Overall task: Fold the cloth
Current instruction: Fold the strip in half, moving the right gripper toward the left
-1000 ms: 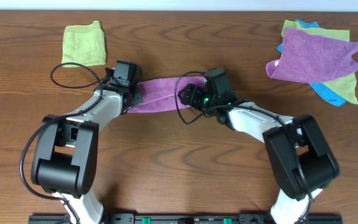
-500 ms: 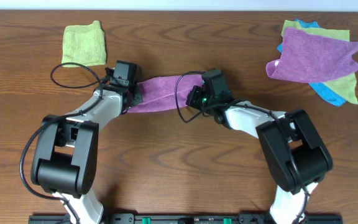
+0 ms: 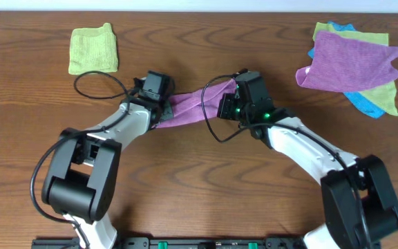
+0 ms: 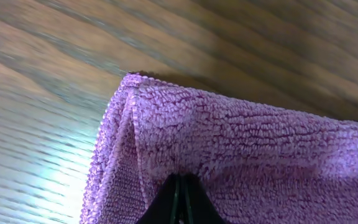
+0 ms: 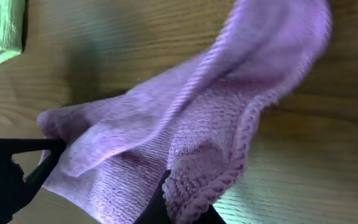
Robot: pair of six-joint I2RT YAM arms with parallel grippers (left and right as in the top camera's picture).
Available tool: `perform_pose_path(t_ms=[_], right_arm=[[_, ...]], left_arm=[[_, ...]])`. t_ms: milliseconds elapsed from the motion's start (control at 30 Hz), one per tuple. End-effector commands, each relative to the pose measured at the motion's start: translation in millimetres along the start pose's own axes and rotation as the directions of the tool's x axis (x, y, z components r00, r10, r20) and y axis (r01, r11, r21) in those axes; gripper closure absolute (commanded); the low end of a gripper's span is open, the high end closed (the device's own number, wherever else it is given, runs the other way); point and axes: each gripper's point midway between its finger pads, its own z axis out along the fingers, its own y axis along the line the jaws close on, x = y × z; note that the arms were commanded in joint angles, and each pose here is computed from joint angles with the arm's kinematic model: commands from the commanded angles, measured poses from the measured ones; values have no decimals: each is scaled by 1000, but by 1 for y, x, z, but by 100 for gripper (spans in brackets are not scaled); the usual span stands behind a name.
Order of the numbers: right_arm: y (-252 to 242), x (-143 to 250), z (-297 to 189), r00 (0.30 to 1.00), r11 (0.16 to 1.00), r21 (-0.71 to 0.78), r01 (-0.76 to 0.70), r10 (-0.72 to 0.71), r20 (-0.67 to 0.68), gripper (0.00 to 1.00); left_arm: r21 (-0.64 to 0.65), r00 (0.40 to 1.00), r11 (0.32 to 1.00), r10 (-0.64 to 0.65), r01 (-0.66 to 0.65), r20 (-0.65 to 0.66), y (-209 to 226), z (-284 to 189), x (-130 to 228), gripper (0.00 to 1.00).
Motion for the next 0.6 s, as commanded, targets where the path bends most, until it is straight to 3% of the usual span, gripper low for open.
perform_pose_path(t_ms=[0, 567], right_arm=[[3, -3, -5, 998, 998, -4, 63, -63, 15, 99], [78, 21, -5, 977, 964, -159, 214, -208, 53, 99]], left_arm=[[16, 999, 1000, 4, -3, -47, -12, 7, 18, 94], [16, 999, 1000, 11, -10, -47, -13, 7, 18, 94]])
